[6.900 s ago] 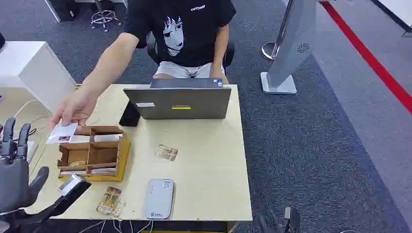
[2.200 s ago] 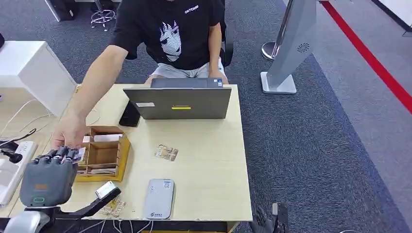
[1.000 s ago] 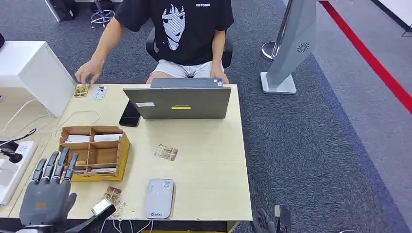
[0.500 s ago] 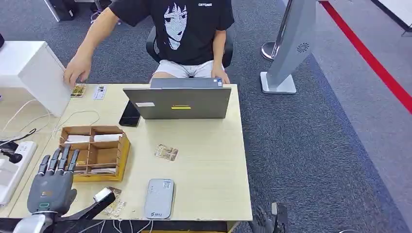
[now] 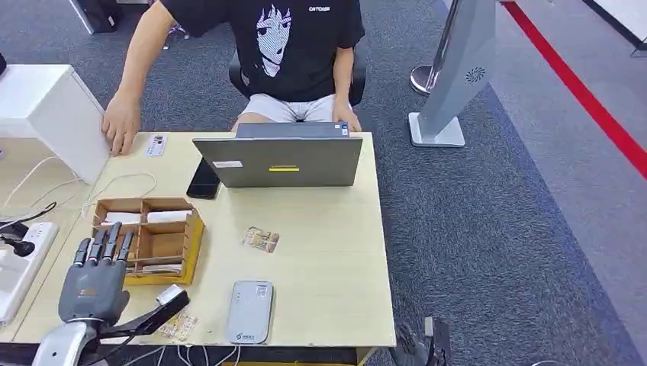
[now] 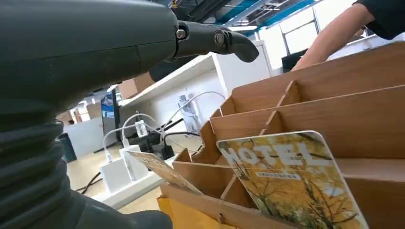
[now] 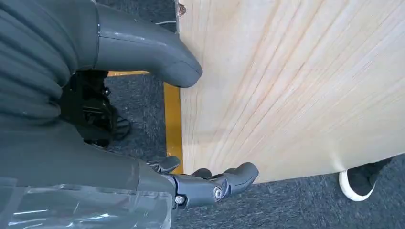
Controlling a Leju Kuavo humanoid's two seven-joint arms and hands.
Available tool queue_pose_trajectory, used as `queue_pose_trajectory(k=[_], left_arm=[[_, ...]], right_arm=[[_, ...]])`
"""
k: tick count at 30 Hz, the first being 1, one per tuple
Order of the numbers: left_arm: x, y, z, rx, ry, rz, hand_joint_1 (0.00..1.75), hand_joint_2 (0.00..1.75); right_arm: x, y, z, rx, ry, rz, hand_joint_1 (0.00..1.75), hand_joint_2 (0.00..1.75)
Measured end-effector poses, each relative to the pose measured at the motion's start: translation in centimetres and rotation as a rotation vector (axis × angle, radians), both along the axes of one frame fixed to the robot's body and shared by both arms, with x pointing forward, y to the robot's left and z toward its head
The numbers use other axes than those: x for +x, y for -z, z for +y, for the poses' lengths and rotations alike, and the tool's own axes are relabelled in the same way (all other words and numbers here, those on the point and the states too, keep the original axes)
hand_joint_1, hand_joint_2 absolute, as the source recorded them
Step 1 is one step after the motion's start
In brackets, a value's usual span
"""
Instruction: Pass the card to the sensor for recognition and then transmit it.
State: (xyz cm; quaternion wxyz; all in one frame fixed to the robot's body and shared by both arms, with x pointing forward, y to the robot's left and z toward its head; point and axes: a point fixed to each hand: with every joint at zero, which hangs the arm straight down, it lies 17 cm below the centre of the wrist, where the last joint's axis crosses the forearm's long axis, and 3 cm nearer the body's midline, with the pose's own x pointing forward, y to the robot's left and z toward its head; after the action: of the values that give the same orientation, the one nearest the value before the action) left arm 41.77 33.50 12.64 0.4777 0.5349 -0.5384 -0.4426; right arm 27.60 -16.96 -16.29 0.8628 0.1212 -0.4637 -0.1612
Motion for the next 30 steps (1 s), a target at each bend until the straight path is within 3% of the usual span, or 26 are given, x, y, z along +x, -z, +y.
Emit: queue_pose_trajectory(k=[23,24,30], left_arm=[[0.4,1.2,-4.7,0.006,0.103,0.020,0.00,1.75],[0.4,1.2,-4.8,0.005,0.106,0.020,1.75,1.75],[0.4,1.2,-5.0,-0.011,0.108,0.019,1.75,1.75]], right_arm=[[0.0,-0.1,0.5,0.009,-0.003,0.000,0.00,1.75],[0.0,-0.1,0.5,0.010,-0.003,0.000,0.00,1.75],[0.0,-0.1,0.5,0.010,-0.003,0.000,0.00,1.75]])
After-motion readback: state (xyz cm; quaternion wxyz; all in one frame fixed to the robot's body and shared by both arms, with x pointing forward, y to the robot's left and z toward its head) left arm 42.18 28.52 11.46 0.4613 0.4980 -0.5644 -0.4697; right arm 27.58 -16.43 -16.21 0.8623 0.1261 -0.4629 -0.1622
